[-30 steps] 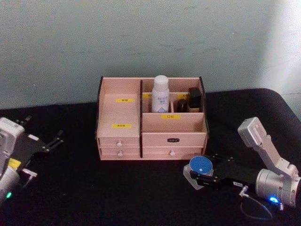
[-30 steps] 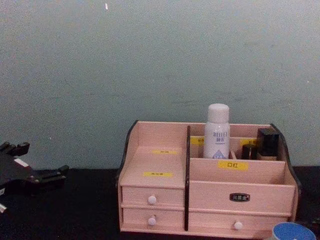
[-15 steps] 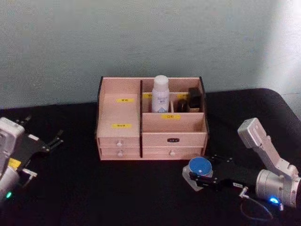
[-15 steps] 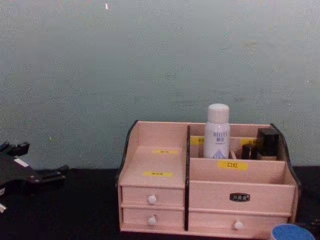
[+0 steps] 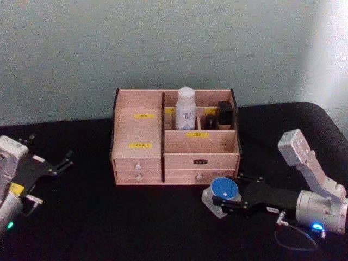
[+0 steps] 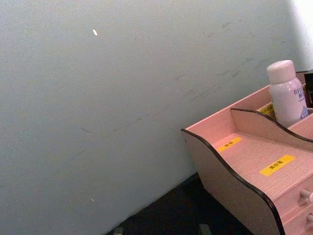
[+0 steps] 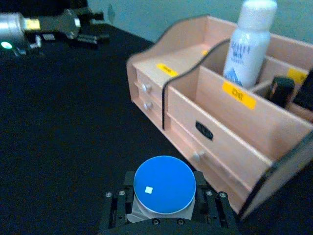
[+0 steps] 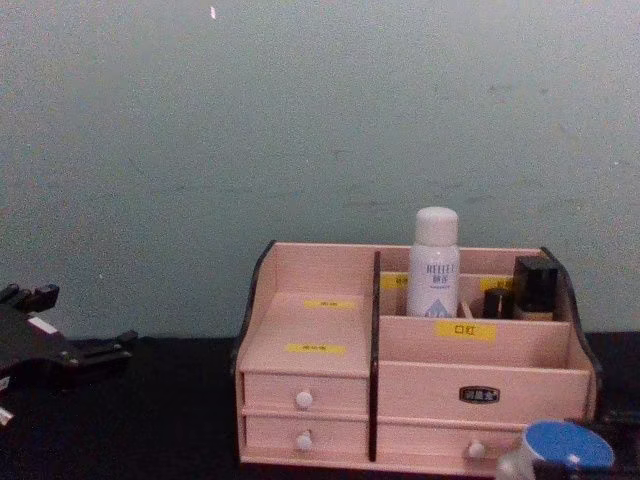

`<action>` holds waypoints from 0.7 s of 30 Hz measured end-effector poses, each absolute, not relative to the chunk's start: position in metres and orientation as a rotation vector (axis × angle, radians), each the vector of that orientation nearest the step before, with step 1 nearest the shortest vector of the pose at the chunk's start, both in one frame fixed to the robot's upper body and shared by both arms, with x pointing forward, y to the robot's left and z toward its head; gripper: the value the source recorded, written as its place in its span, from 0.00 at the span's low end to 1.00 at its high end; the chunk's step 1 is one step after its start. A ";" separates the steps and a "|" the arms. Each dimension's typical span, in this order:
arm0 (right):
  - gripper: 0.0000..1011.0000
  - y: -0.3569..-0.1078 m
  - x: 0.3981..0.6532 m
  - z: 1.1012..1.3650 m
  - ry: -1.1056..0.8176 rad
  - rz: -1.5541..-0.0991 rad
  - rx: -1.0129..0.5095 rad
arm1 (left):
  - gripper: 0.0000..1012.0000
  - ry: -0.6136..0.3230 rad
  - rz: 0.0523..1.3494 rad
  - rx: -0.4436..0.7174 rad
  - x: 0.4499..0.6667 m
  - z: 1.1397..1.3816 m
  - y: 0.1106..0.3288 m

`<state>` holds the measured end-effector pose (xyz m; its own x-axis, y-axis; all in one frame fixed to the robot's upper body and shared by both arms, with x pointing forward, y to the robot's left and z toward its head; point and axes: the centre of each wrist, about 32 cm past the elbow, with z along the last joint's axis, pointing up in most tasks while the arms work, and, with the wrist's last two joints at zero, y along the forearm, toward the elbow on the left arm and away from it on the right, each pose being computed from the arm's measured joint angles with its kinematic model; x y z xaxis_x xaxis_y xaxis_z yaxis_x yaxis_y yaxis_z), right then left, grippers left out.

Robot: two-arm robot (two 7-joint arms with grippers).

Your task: Pick up the facial cleanser and watermelon frost from the table and place them into the tiered storage box.

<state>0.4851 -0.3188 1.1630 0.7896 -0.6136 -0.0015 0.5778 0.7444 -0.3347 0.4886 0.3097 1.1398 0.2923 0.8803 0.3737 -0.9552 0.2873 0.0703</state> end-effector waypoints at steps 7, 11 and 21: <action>0.71 -0.308 0.495 1.174 0.082 -0.610 -0.276 | 0.99 -0.285 1.248 0.304 0.489 1.140 0.310; 0.71 -0.297 0.504 1.183 0.049 -0.585 -0.235 | 0.99 -0.285 1.248 0.304 0.489 1.140 0.310; 0.71 -0.273 0.529 1.201 -0.008 -0.563 -0.177 | 0.99 -0.285 1.248 0.304 0.489 1.140 0.310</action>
